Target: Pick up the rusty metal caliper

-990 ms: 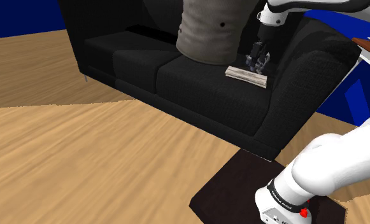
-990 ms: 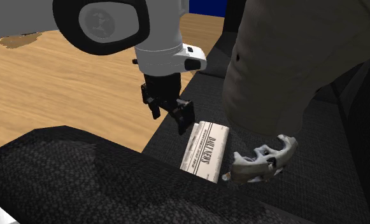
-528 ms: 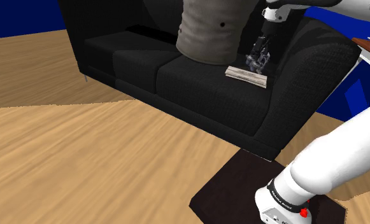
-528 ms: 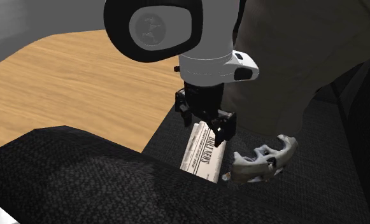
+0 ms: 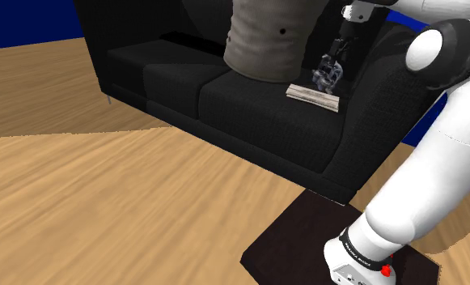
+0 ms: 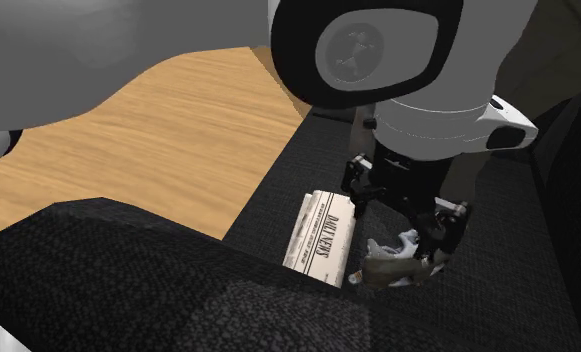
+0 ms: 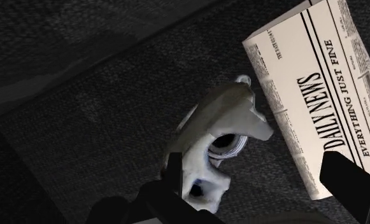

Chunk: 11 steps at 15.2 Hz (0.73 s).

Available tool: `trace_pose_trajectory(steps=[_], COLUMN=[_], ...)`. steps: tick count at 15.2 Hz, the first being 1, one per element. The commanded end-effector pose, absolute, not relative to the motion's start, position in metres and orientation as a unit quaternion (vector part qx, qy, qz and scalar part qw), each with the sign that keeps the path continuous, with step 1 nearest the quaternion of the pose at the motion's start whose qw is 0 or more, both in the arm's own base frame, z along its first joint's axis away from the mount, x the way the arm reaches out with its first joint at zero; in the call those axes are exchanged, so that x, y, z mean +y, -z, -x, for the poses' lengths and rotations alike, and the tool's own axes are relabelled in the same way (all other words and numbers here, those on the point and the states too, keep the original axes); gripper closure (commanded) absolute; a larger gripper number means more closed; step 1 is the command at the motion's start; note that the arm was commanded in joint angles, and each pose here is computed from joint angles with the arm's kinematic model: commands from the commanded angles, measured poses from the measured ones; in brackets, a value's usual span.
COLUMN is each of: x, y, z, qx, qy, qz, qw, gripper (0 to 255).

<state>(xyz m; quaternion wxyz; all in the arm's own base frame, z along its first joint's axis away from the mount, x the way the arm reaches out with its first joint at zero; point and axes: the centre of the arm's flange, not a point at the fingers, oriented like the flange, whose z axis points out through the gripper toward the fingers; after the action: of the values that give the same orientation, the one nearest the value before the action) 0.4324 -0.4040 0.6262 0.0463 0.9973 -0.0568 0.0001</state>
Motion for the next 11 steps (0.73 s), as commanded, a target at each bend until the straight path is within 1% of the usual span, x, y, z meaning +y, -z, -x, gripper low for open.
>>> trace_pose_trajectory(steps=[1,3,11], x=[-0.427,-0.443,-0.443], y=[-0.629,-0.631,-0.591], z=[-0.436,-0.439,-0.439], qx=[-0.064,-0.069,-0.069], qy=[-0.003,-0.005,-0.005], qz=[-0.997,-0.996,-0.996], qw=[0.048,0.048,0.048], gripper=[0,0,0])
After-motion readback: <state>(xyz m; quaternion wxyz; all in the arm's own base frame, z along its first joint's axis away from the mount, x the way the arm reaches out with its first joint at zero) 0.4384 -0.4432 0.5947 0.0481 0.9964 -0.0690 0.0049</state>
